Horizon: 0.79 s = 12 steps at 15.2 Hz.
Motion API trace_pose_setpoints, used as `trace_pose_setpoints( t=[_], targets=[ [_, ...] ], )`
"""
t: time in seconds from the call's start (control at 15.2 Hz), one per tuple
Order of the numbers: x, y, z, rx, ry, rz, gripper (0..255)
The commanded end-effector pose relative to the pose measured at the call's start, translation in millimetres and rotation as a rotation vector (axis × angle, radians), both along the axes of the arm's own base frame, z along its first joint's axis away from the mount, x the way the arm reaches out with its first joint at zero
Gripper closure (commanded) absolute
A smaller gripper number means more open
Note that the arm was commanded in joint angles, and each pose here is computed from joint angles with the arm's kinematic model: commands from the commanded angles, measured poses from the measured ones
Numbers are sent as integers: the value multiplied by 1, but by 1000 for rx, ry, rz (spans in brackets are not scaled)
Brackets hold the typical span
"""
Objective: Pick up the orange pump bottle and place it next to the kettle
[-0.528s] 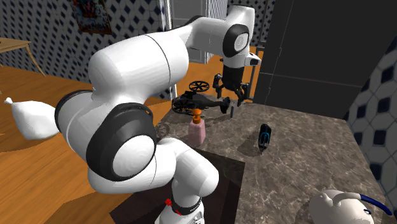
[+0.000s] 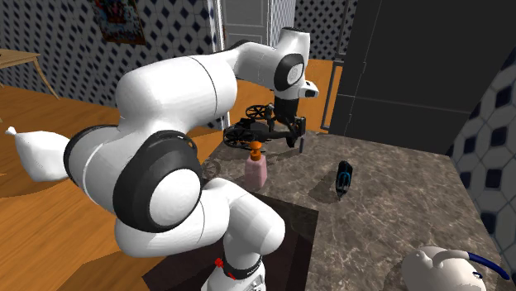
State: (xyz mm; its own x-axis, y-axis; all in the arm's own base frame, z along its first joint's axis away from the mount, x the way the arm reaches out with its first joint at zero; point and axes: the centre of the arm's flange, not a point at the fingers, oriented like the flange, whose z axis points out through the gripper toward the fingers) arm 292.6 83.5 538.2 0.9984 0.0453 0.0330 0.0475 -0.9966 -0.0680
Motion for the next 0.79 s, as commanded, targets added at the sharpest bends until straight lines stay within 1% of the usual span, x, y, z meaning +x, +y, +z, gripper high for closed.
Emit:
trace_pose_setpoints(
  t=[0.0, 0.59, 0.66, 0.73],
  targets=[
    [-2, 22, -17, 16, -7, -18, 0],
    [3, 111, -84, 83, -33, -88, 0],
    [4, 120, -90, 89, -36, -95, 0],
    [4, 120, -95, 89, -36, -95, 0]
  ],
)
